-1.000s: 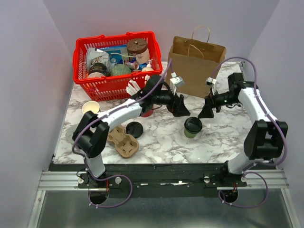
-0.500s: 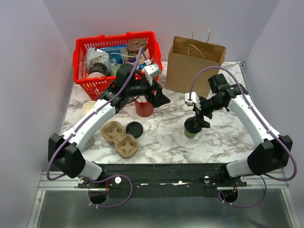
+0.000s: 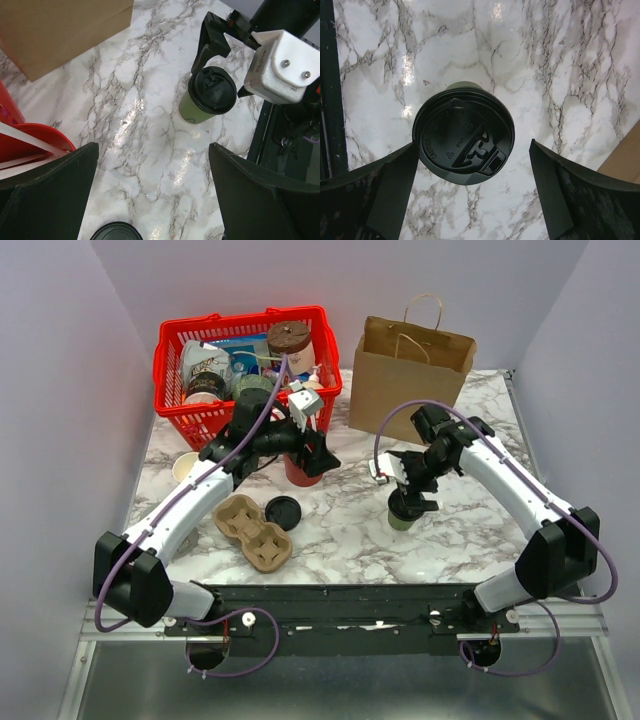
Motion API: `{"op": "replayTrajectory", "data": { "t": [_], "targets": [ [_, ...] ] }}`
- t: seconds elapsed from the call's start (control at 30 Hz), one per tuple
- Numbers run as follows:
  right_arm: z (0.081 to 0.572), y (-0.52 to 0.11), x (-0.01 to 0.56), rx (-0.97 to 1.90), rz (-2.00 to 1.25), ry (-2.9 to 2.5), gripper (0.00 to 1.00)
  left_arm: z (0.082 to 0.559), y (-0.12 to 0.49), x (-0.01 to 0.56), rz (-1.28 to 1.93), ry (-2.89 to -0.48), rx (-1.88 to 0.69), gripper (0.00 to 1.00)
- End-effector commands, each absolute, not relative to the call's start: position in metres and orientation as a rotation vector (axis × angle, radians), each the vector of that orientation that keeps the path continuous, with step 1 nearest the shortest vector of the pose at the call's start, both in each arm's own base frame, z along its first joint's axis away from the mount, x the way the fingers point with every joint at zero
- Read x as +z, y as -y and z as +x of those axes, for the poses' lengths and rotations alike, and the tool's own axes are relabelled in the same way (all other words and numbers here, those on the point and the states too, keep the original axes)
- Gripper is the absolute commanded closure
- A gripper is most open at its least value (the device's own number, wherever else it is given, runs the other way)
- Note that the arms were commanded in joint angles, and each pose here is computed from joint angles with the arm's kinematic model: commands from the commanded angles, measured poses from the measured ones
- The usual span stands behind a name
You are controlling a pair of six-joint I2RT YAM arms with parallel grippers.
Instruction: Pack the takeout coffee
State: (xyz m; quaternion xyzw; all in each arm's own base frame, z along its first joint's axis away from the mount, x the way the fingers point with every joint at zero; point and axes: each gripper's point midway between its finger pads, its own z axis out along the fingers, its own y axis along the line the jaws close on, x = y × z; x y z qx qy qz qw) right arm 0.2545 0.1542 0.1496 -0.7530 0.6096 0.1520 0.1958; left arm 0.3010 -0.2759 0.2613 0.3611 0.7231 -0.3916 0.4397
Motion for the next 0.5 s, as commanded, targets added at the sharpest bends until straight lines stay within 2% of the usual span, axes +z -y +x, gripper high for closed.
{"op": "replayTrajectory", "data": {
  "t": [0.0, 0.47],
  "targets": [
    [0.259, -0.147, 0.146, 0.381, -2.204, -1.702, 0.00, 0.302, 0.267, 0.272, 0.878, -1.763, -0.931, 0.01],
    [0.242, -0.146, 0.133, 0.431, -2.253, -1.724, 0.01, 0.308, 0.265, 0.265, 0.825, -1.794, -0.965, 0.01]
  ]
}}
